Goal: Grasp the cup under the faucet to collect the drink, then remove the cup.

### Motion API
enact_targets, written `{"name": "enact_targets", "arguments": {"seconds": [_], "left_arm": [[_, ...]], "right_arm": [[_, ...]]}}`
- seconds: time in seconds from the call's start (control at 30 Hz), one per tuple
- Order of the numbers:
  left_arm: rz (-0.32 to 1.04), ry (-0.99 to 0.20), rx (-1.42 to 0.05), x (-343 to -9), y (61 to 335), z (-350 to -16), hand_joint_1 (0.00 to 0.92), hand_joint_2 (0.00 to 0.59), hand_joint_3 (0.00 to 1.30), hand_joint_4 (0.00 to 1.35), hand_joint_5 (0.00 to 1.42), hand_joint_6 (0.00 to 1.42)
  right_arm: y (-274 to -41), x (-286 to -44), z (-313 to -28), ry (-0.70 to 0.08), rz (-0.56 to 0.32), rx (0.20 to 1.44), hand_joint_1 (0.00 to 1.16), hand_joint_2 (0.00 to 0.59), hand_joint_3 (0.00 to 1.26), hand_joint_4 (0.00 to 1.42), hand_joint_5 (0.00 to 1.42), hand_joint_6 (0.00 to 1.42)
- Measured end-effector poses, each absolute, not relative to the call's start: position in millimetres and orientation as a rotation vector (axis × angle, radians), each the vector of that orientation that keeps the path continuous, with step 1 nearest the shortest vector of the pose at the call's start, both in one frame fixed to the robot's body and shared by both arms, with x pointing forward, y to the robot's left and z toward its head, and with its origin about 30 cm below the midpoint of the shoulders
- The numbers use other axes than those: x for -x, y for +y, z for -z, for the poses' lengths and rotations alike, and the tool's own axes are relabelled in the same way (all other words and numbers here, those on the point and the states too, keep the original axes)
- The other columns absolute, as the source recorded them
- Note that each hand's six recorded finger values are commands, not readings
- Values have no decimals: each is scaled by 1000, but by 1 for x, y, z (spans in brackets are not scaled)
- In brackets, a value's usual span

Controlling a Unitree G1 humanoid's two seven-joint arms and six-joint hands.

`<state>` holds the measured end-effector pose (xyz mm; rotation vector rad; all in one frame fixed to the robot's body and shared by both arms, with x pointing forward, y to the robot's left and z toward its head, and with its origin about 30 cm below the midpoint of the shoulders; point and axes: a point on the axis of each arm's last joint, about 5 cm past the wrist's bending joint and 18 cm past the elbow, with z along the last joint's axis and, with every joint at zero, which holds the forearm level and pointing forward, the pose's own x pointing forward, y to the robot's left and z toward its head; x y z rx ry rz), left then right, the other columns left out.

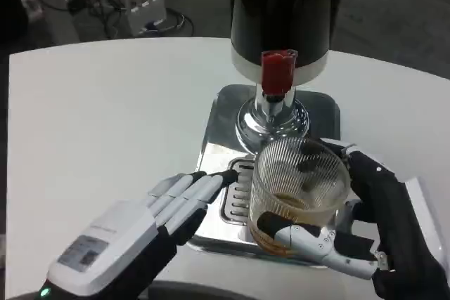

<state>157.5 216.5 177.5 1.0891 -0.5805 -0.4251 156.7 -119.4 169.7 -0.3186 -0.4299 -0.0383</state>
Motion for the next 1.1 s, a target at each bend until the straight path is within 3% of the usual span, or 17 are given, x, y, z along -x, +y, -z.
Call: {"name": "enact_targets", "arguments": {"seconds": [0.37, 0.87, 1.1], "left_arm": [[377, -555, -1198, -145, 218, -181, 0, 38, 0, 0, 0, 0], [304, -520, -1260, -132, 218, -191, 0, 42, 0, 0, 0, 0], [297, -509, -1258, -130, 216, -192, 0, 42, 0, 0, 0, 0]], "right_arm": [[-128, -143, -182, -407, -10, 383, 882, 125, 849, 982, 1188, 1323], [-128, -132, -190, -432, -29, 411, 881, 125, 851, 982, 1199, 1323], [-134, -129, -189, -430, -26, 511, 881, 125, 851, 991, 1201, 1323]]}}
